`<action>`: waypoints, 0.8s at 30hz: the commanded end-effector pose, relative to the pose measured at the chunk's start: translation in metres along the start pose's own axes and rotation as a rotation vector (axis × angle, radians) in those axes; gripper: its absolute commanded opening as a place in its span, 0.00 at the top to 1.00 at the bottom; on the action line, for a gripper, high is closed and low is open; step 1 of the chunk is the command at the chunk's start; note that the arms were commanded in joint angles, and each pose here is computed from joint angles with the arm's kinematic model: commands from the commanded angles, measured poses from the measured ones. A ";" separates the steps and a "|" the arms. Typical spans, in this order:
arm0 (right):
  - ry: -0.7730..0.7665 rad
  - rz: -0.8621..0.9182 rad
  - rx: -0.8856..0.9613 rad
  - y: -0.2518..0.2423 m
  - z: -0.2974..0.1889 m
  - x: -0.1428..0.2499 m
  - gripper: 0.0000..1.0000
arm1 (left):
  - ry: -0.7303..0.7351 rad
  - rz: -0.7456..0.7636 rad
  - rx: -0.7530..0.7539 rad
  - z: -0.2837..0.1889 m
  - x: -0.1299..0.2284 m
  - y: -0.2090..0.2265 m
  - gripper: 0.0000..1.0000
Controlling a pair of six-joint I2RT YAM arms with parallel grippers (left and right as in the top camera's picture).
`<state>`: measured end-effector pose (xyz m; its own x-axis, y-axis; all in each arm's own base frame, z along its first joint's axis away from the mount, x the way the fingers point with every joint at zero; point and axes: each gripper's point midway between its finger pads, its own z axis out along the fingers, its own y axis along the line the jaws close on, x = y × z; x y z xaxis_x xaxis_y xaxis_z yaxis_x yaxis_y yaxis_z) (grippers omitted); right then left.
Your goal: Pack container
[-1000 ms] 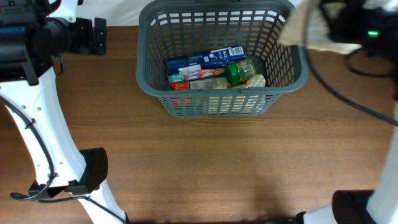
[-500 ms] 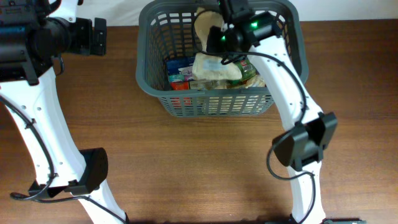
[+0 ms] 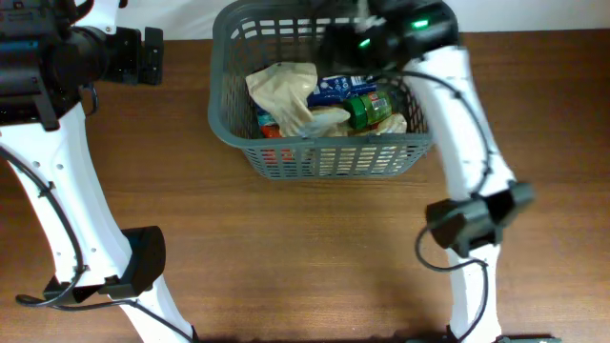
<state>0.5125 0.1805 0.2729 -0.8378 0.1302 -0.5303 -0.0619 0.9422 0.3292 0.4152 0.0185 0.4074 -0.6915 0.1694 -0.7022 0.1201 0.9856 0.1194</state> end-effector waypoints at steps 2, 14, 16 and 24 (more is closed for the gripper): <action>-0.317 0.002 0.018 -0.037 -0.150 -0.058 0.01 | -0.003 -0.016 -0.007 -0.002 0.000 0.002 0.01; -0.492 -0.110 0.296 -0.096 -0.357 0.027 0.01 | -0.003 -0.016 -0.007 -0.002 0.000 0.002 0.01; -0.605 -0.127 0.310 -0.085 -0.405 0.050 0.01 | -0.003 -0.016 -0.007 -0.002 0.000 0.002 0.01; -0.876 -0.081 0.322 -0.068 -0.519 0.189 0.01 | -0.003 -0.016 -0.007 -0.002 0.000 0.002 0.01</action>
<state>0.0909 -0.0142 0.5760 -0.0836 0.0746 -0.9937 0.1148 0.9913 0.0648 0.4152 0.0185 0.4075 -0.6913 0.1694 -0.7025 0.1200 0.9855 0.1195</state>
